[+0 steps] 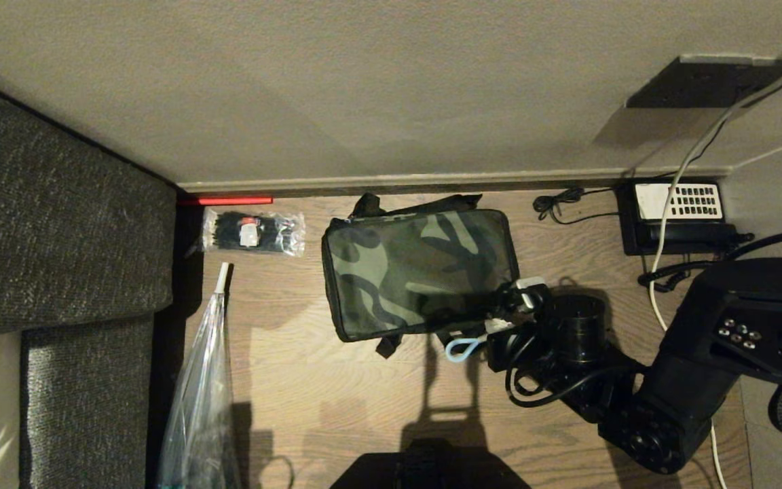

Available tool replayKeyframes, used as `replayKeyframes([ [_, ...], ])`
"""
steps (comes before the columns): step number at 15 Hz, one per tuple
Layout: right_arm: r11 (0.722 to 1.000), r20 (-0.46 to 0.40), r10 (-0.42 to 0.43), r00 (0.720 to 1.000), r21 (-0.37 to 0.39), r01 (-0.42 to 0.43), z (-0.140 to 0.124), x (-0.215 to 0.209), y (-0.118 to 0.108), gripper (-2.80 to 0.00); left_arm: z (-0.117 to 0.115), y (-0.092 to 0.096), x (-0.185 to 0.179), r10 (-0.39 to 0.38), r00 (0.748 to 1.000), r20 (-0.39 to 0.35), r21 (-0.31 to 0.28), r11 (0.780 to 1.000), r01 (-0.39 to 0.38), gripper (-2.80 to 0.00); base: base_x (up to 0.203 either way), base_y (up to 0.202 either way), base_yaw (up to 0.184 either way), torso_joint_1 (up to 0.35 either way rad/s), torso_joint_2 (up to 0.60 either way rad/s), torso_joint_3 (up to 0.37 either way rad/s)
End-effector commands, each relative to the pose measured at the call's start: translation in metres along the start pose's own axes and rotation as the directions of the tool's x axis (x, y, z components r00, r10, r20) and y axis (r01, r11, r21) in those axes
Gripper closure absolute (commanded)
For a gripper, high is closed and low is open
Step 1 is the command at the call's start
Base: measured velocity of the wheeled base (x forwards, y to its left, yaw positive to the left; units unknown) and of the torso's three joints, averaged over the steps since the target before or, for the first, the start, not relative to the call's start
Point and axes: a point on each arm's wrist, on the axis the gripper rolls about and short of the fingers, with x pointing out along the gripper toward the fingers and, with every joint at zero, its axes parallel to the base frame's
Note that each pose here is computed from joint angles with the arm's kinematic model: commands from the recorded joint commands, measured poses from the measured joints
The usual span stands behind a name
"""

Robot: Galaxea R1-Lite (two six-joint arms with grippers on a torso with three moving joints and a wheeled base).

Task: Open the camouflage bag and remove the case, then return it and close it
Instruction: Open the top of the storage box

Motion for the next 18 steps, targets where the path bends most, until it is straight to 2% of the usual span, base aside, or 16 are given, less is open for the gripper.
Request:
replayKeyframes([
  [1, 1.0, 0.01, -0.029, 1.0, 0.011, 0.029, 0.003, 0.001, -0.01, 0.0, -0.001, 0.0, 0.0, 0.001, 1.0, -0.001, -0.001, 1.0, -0.001, 0.0, 0.0, 0.0, 0.0, 0.0, 0.0, 0.0],
  [3, 0.999, 0.016, -0.047, 0.999, 0.018, 0.047, 0.006, 0.0, -0.017, 0.0, -0.001, 0.0, 0.0, 0.001, 1.0, -0.001, -0.001, 1.0, -0.001, 0.0, 0.0, 0.0, 0.0, 0.0, 0.0, 0.0],
  [9, 0.999, 0.004, -0.044, 0.999, 0.022, 0.044, 0.005, -0.007, -0.016, 0.0, -0.001, 0.0, 0.0, 0.001, 1.0, -0.001, 0.0, 1.0, -0.001, 0.0, 0.0, 0.0, 0.0, 0.0, 0.0, 0.0],
  [14, 1.0, -0.023, -0.013, 1.0, 0.002, 0.013, 0.0, -0.012, -0.002, 0.0, -0.001, 0.0, 0.0, 0.001, 1.0, -0.001, -0.001, 1.0, -0.001, 0.0, 0.0, 0.0, 0.0, 0.0, 0.0, 0.0],
  [18, 0.999, -0.024, 0.053, 0.998, 0.0, -0.053, -0.004, -0.016, 0.023, 0.0, -0.001, 0.0, 0.0, 0.001, 1.0, -0.001, -0.001, 1.0, -0.001, 0.0, 0.0, 0.0, 0.0, 0.0, 0.0, 0.0],
])
